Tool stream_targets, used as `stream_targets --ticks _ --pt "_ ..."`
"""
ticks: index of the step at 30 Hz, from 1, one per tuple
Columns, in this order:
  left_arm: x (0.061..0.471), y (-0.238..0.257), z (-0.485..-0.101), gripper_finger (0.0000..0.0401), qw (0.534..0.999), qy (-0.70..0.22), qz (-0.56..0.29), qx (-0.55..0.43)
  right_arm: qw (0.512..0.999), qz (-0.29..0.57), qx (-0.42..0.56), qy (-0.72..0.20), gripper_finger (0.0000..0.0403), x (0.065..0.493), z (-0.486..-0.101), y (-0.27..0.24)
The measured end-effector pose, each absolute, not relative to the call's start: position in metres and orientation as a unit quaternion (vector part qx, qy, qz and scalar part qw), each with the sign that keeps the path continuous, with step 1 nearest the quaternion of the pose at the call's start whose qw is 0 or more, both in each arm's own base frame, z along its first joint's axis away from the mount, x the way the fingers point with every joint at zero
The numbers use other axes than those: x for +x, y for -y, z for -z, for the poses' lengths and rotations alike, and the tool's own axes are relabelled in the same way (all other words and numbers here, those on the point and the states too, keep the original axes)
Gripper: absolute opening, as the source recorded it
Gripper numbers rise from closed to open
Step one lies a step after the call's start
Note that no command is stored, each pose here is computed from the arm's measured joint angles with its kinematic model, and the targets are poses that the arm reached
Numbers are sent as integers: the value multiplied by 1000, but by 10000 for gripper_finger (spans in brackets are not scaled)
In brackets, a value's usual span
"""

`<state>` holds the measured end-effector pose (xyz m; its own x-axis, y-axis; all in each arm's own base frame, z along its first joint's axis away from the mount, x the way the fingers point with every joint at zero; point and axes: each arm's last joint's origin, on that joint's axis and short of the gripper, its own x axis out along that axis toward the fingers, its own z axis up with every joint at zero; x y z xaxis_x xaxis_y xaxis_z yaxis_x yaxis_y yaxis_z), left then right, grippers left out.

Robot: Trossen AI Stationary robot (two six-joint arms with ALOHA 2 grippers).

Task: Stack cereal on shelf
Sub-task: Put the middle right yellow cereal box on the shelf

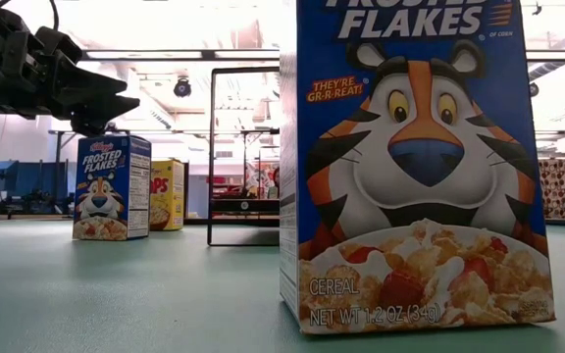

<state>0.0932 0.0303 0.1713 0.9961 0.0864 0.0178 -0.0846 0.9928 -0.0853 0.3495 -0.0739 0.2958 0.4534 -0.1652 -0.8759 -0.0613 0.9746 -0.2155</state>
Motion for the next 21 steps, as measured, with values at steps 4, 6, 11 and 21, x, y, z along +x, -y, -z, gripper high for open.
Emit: stream_targets --ticks 4,6,11,21 --pt "93 -30 -171 204 998 11 -43 -42 845 32 -109 -523 283 352 -292 77" --pt "93 -30 -171 204 998 11 -43 -42 840 32 -109 -530 283 352 -289 80" --pt "93 -30 -171 204 998 10 -43 -42 838 27 -103 -535 285 353 -284 87" --pt "93 -30 -171 204 998 10 -43 -43 838 23 -116 -533 290 354 -283 93"
